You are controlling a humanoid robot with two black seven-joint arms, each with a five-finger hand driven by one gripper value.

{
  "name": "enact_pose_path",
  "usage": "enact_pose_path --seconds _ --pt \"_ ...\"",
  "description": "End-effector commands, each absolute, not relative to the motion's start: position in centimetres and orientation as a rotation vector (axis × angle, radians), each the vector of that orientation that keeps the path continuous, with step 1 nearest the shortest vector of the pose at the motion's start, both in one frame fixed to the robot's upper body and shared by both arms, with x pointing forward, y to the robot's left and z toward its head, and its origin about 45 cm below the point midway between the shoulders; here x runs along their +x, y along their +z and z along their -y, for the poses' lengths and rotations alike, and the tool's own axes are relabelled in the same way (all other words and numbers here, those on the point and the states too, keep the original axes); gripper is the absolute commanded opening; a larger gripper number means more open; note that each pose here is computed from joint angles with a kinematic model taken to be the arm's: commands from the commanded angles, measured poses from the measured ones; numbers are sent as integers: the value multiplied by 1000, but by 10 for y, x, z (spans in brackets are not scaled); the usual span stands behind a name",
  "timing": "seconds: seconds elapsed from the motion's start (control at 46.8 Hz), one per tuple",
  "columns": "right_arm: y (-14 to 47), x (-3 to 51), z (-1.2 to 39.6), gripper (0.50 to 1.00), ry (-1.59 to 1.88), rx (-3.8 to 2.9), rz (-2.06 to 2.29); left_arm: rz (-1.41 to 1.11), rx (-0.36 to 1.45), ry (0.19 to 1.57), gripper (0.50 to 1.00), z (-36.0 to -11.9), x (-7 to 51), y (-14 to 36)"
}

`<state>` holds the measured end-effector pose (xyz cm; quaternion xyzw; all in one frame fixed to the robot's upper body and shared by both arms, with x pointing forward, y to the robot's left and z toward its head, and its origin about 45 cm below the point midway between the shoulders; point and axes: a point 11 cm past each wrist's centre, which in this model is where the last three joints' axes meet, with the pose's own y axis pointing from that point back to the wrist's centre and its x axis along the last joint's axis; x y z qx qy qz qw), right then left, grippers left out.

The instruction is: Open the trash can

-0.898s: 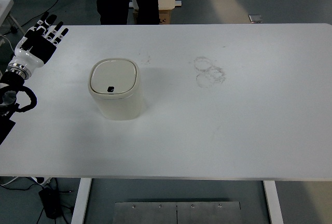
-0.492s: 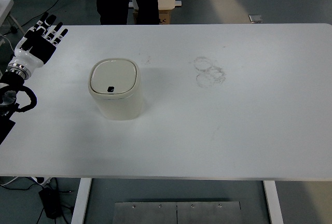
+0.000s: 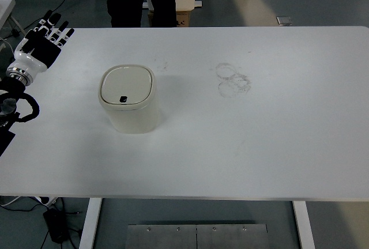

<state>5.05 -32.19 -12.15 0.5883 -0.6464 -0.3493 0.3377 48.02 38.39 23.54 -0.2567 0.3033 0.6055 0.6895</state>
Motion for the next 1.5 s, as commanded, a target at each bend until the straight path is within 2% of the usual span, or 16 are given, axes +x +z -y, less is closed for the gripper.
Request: enact_pose_path --seconds 0.0,0.534,0.641,0.748,0.855,1.261,1.368,1.475 --pt "-122 50 322 991 -909 1532 1684 -671 -577 1342 1000 -383 481 241" --pt "-122 51 322 991 -910 1533 1684 -621 -549 1295 1000 -377 481 279" --pt "-122 51 322 991 -910 1533 1684 -593 -540 1296 1000 -385 480 290" --pt "-122 51 322 991 -910 1533 1684 -581 -532 1271 1000 -382 479 299" --pt "-122 51 322 991 -910 1533 1684 -542 -516 1277 1000 -393 475 314" --pt "-122 51 322 991 -910 1533 1684 -345 -315 1189 1000 -375 474 356" --pt "-122 51 322 991 -910 1533 1684 -295 -283 1179 1000 -379 472 374" --pt "-122 51 322 991 -910 1533 1684 -241 -219 1154 1000 -373 471 387"
